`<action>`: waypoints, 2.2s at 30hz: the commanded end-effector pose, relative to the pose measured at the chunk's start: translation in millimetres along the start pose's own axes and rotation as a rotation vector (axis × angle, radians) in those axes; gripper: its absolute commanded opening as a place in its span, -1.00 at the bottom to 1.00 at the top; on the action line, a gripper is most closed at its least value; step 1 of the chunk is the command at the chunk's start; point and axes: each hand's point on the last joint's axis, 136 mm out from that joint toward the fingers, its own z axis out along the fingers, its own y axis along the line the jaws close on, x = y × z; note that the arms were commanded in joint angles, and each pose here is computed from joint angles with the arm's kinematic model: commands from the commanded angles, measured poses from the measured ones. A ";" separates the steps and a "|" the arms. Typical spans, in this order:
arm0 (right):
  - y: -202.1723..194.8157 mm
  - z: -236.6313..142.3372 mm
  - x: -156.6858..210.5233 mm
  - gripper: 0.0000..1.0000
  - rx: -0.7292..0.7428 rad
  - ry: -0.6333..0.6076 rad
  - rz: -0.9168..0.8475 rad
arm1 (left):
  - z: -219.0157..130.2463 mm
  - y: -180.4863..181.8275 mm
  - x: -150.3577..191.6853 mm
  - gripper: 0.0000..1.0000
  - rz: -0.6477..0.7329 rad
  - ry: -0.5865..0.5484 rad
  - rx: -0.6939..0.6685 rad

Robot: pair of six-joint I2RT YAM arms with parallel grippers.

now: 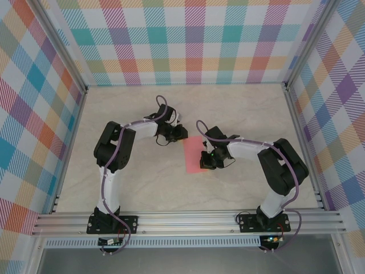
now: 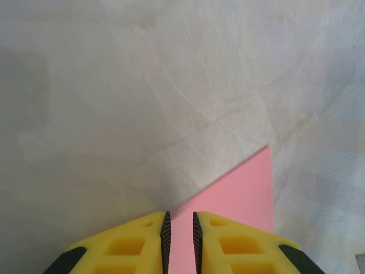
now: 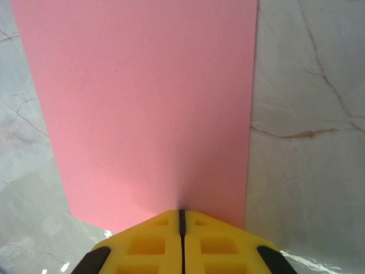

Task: Fold a paper plane with a square sheet of paper (fold left side to right side)
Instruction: First fold the square sheet of paper in half at the center of the table.

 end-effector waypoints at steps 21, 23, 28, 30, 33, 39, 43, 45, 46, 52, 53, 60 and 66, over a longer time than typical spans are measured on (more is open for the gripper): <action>-11.5 -5.2 8.0 -0.79 0.044 -0.012 0.027 | -26.1 -74.1 69.4 -0.53 0.123 0.027 0.156; -15.1 -0.9 10.6 -0.79 0.052 0.000 0.035 | -17.1 -76.2 78.9 -0.53 0.131 0.052 0.152; -19.1 2.9 13.3 -0.79 0.064 0.013 0.039 | -0.8 -62.7 88.4 -0.53 0.115 0.078 0.109; -19.7 3.7 14.3 -0.79 0.067 0.018 0.039 | 3.4 -55.8 89.8 -0.54 0.109 0.082 0.087; -22.5 3.8 15.5 -0.79 0.082 0.023 0.041 | 8.3 -43.9 90.7 -0.55 0.109 0.079 0.040; -28.7 4.7 18.7 -0.79 0.114 0.039 0.045 | 14.4 -25.1 90.8 -0.67 0.111 0.066 -0.010; -33.6 5.6 22.2 -0.80 0.137 0.052 0.050 | 13.7 -9.4 86.4 -0.70 0.088 0.039 -0.027; -35.7 5.7 23.4 -0.79 0.145 0.056 0.050 | 14.2 -1.5 83.4 -0.71 0.071 0.026 -0.028; -36.8 5.8 23.9 -0.79 0.150 0.058 0.052 | 15.1 1.9 81.4 -0.71 0.064 0.018 -0.025; -40.6 7.6 28.0 -0.80 0.164 0.074 0.053 | 17.1 16.3 61.6 -0.71 0.021 -0.018 -0.019; -40.8 7.6 27.8 -0.80 0.163 0.074 0.054 | 16.2 18.3 57.1 -0.70 0.014 -0.024 -0.020; -40.8 9.2 30.2 -0.80 0.157 0.084 0.057 | 12.8 28.9 20.1 -0.70 0.001 -0.042 -0.045; -40.5 9.4 31.2 -0.80 0.152 0.085 0.057 | 13.9 41.6 -3.7 -0.69 -0.009 -0.040 -0.073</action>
